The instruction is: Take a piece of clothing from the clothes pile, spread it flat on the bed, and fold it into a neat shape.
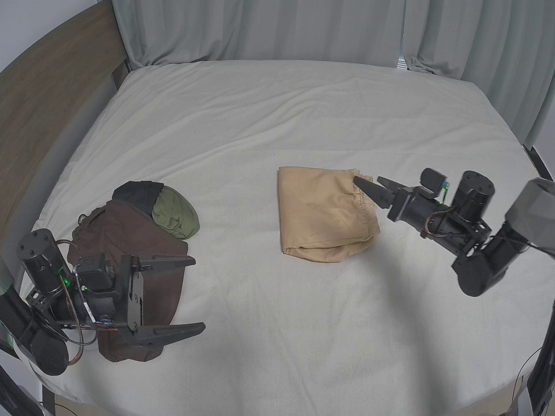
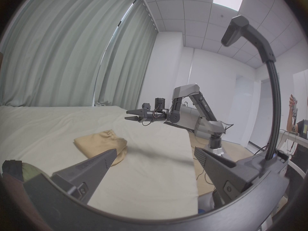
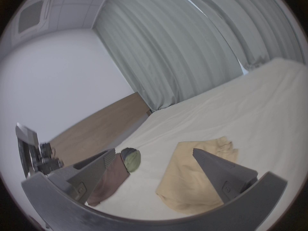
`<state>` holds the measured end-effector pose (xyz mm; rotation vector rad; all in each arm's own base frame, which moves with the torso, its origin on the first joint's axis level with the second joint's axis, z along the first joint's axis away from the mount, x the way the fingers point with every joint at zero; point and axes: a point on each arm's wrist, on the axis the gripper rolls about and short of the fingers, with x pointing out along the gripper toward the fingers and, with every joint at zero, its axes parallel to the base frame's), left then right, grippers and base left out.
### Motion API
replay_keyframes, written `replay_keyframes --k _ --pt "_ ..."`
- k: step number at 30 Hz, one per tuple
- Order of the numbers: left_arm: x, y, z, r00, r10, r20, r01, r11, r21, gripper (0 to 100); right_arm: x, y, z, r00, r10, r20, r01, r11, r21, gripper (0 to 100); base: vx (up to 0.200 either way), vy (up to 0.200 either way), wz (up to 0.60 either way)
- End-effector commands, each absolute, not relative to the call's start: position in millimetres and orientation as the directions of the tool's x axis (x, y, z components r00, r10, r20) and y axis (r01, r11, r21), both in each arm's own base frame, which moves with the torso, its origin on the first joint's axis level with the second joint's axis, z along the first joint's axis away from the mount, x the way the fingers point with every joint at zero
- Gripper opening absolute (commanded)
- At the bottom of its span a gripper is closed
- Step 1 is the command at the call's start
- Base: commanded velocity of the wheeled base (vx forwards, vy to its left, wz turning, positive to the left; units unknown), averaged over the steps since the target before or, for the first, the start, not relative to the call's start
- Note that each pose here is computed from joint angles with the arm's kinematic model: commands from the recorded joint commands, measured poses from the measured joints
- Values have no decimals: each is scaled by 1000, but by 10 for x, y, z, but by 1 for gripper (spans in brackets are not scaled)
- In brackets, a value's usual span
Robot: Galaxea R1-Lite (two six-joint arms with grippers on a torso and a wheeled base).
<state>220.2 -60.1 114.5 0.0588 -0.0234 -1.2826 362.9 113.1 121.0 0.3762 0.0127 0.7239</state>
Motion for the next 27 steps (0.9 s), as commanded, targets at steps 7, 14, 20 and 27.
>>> replay_keyframes --k 7,14,20,27 --pt "1293 -869 1406 -3 -999 37 1000 -2 25 100 2143 420 1730 863 486 135 -491 871 7 100 0 0 0" --pt "1226 -848 1460 114 -991 66 990 119 78 100 1501 304 1839 850 477 224 -483 875 -29 100 0 0 0" --pt "1160 -739 1581 209 -970 122 968 223 111 100 1134 146 1854 873 398 281 -400 915 -55 100 0 0 0" --pt "1231 -553 1615 392 -908 147 908 408 96 100 769 120 1811 861 394 321 -394 917 -68 100 0 0 0"
